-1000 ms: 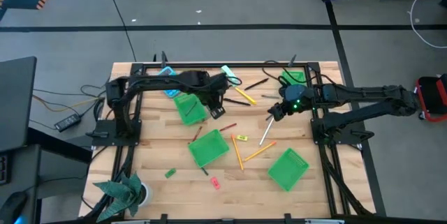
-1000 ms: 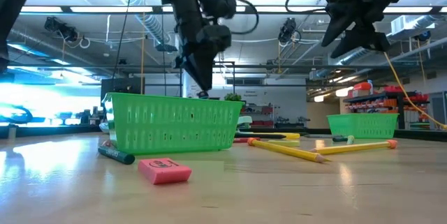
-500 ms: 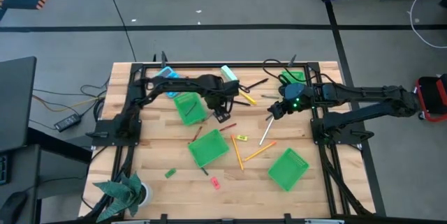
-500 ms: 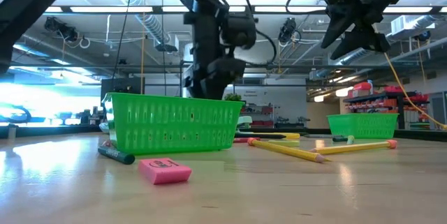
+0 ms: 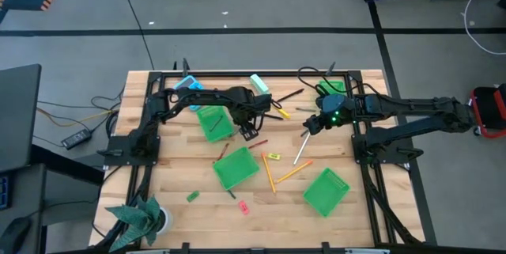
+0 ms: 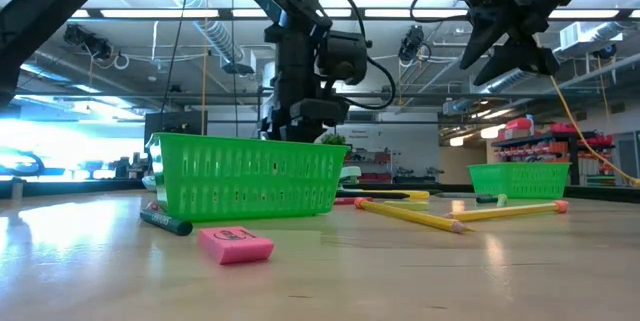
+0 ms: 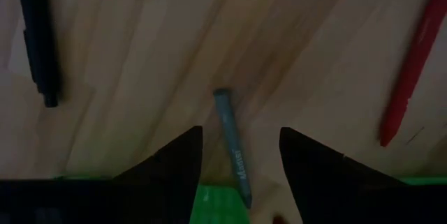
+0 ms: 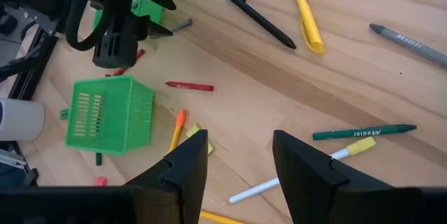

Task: Sort crayons/erasers/pens/pencils in bins
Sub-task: Put the bottom gray crayon into the top left green bin

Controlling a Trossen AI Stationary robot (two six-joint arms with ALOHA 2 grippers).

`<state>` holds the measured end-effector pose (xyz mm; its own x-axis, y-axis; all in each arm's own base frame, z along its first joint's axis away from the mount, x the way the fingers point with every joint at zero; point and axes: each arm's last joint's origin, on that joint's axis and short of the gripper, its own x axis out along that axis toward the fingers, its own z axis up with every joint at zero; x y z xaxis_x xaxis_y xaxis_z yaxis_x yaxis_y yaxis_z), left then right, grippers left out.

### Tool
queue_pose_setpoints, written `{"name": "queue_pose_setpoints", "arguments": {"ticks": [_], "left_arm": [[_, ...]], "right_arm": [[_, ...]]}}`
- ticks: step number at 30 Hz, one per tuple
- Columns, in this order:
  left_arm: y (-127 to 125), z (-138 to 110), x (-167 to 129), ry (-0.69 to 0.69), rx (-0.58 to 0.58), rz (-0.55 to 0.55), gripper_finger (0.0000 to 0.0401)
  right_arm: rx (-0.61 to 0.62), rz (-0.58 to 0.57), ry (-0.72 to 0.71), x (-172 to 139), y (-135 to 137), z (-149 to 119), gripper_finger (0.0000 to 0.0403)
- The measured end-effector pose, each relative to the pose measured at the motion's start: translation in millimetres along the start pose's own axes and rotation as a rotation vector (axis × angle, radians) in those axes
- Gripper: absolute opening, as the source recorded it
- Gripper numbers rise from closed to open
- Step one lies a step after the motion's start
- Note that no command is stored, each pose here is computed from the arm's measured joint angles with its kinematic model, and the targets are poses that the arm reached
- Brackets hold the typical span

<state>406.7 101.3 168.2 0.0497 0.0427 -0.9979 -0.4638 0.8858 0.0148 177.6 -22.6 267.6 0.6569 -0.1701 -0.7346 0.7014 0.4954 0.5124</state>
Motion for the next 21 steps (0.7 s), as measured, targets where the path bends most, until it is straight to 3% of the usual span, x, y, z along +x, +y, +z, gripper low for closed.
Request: {"name": "queue_pose_setpoints", "arguments": {"ticks": [9, 21], "left_arm": [[-3, 0, 24, 0.069, 0.025, 0.016, 0.0181], [-3, 3, 25, 0.041, 0.05, 0.009, 0.0161]], "right_arm": [[-0.032, -0.012, -0.016, 0, 0, 0, 0.0168], [-0.023, -0.014, -0.018, 0, 0, 0, 0.0168]]}}
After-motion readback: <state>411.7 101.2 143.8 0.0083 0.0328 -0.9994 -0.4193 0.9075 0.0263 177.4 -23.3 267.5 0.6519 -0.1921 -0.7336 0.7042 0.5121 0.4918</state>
